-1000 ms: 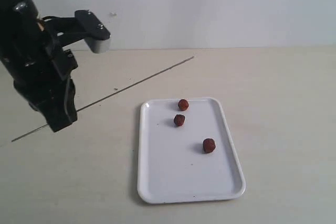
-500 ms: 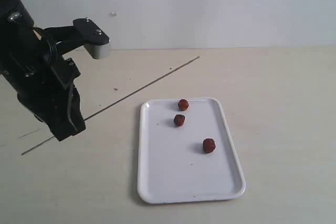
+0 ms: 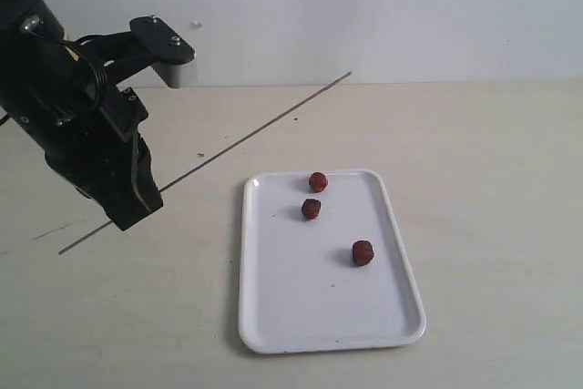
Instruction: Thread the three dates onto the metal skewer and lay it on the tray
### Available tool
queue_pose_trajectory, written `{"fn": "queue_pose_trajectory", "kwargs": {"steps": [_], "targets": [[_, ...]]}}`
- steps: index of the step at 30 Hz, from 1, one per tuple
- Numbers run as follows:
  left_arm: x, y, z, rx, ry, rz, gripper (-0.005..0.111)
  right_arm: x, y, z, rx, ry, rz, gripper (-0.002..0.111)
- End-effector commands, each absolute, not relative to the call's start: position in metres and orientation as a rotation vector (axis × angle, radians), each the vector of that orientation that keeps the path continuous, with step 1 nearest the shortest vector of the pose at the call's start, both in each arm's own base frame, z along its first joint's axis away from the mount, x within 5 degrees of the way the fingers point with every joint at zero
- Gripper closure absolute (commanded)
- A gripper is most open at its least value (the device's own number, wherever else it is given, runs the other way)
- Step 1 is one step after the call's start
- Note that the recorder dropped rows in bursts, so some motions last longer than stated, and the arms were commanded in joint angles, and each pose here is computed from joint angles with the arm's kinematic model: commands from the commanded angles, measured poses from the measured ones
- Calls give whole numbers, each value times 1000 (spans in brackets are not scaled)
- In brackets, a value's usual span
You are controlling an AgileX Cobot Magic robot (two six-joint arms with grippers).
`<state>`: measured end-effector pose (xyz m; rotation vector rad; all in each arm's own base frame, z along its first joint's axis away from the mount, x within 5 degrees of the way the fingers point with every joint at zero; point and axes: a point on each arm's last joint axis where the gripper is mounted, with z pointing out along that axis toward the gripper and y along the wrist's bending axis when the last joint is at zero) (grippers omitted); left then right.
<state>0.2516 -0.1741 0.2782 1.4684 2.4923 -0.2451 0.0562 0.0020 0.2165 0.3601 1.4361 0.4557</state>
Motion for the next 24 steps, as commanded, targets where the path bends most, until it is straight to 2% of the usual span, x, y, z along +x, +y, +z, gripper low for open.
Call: {"fn": "queue_pose_trajectory", "kwargs": {"steps": [1, 5, 7, 8, 9, 10, 11, 12, 16, 24], "targets": [[251, -173, 281, 1448, 2488, -252, 107, 52, 1, 235, 449, 1188, 671, 108], [251, -174, 281, 1428, 2489, -260, 107, 49, -9, 241, 582, 1042, 743, 108], [252, -174, 281, 1425, 2486, -260, 107, 49, -20, 237, 843, 946, 878, 108], [252, -174, 281, 1425, 2486, -260, 107, 47, -32, 232, 1005, 858, 852, 108], [252, -173, 281, 1427, 2487, -259, 107, 45, -38, 231, 1028, 831, 784, 108], [251, -171, 277, 1429, 2499, -258, 107, 39, -49, 232, 1010, 807, 551, 108], [251, -169, 275, 1427, 2510, -257, 107, 37, -51, 234, 1008, 806, 479, 108], [250, -168, 272, 1428, 2523, -257, 107, 36, -54, 247, 988, 826, 369, 108], [251, -165, 270, 1421, 2534, -256, 107, 42, -53, 282, 890, 914, 224, 108], [260, -148, 270, 1341, 2584, -249, 107, 68, -51, 400, 603, 1019, -201, 108]]}}
